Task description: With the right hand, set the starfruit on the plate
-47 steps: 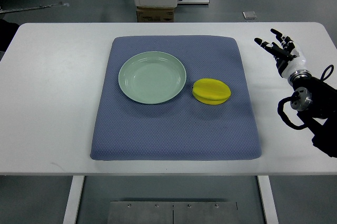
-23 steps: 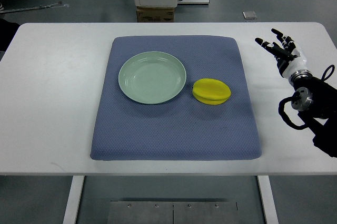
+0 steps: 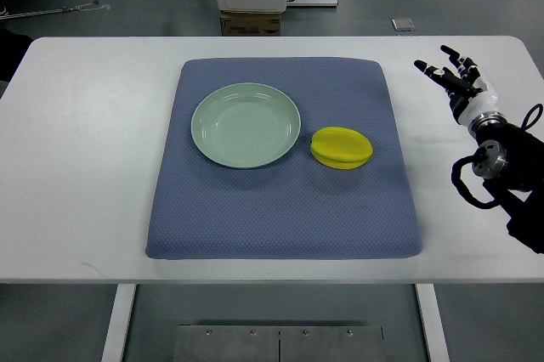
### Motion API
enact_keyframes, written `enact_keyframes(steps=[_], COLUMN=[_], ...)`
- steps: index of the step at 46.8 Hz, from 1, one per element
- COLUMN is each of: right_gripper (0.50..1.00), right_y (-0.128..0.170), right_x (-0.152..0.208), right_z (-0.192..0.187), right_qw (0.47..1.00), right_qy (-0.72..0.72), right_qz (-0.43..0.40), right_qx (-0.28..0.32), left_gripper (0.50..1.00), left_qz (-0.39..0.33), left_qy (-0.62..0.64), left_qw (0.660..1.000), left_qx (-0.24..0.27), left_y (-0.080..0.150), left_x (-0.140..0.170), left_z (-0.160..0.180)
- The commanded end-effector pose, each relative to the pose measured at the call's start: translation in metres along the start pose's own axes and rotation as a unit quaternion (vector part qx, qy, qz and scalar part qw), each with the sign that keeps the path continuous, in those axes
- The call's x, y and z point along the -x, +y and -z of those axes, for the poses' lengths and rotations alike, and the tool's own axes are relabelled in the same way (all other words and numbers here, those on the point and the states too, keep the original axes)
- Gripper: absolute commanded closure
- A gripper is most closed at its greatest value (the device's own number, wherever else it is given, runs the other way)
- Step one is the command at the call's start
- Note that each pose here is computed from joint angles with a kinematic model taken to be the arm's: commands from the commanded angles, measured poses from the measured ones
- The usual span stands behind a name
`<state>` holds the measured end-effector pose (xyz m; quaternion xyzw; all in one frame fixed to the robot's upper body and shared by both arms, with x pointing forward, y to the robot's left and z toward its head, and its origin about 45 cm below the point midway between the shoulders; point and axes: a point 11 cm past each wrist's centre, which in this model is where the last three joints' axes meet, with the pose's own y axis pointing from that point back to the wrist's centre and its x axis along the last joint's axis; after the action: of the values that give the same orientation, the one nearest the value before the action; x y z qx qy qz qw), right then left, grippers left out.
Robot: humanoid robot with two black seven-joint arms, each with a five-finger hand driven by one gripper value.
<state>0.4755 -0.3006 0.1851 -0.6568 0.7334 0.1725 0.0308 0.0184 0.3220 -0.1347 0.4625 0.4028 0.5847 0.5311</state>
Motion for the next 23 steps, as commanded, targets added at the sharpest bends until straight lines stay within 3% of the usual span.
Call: enact_keyframes(steps=[1,23], right_gripper=[0.500,0.500], right_y=[0.0001,0.0003], right_x=[0.0000,-0.0005], right_z=[0.0000,-0.0002], right_qw=[1.000,1.000], right_qy=[0.000,0.000], right_qz=[0.000,0.000], right_qx=[-0.001,0.000], left_gripper=[0.500,0.500], left_qz=[0.001,0.000], left_qy=[0.000,0.000], left_qw=[1.000,1.000], left_qx=[0.000,-0.001], left_y=[0.0000,0.0002], left_x=[0.0002,0.0001], left_z=[-0.0001,0.0008])
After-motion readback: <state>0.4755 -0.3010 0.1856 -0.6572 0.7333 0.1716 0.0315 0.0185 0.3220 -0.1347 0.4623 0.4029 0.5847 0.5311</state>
